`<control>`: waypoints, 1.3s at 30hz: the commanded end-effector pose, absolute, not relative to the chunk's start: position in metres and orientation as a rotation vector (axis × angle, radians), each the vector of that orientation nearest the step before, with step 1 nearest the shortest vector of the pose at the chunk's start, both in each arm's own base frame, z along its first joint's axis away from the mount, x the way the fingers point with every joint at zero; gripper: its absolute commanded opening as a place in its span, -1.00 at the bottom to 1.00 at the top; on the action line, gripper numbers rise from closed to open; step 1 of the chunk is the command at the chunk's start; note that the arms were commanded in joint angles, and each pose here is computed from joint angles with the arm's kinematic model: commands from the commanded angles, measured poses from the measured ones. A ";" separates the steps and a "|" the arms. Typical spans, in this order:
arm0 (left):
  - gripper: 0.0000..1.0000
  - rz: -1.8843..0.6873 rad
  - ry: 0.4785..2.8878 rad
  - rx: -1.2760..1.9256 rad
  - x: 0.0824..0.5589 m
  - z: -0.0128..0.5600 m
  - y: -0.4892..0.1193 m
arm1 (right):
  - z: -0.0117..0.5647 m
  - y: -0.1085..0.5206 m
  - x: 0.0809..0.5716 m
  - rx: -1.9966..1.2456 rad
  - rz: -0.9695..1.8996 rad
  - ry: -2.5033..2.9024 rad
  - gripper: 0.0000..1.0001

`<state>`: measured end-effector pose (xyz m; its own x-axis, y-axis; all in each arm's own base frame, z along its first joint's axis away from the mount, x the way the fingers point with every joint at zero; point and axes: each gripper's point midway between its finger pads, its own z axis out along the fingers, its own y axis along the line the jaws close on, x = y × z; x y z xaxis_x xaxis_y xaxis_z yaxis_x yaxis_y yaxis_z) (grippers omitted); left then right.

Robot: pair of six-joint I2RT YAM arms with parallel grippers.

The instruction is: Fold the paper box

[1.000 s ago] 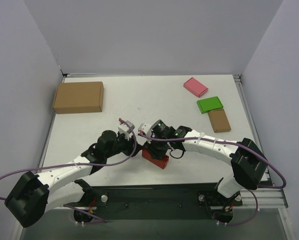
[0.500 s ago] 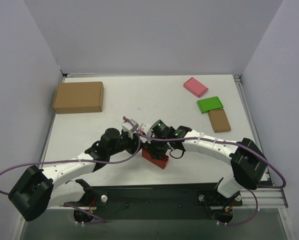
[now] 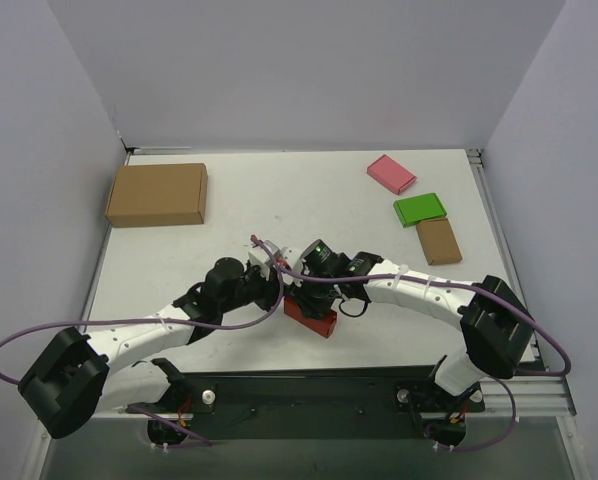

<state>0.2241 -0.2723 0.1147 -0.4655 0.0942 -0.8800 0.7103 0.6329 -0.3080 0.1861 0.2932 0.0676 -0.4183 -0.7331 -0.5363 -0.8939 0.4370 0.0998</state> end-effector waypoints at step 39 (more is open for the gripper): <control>-1.00 -0.675 1.990 0.516 0.215 0.080 -0.249 | 0.055 0.287 0.184 -1.400 0.479 2.306 -0.78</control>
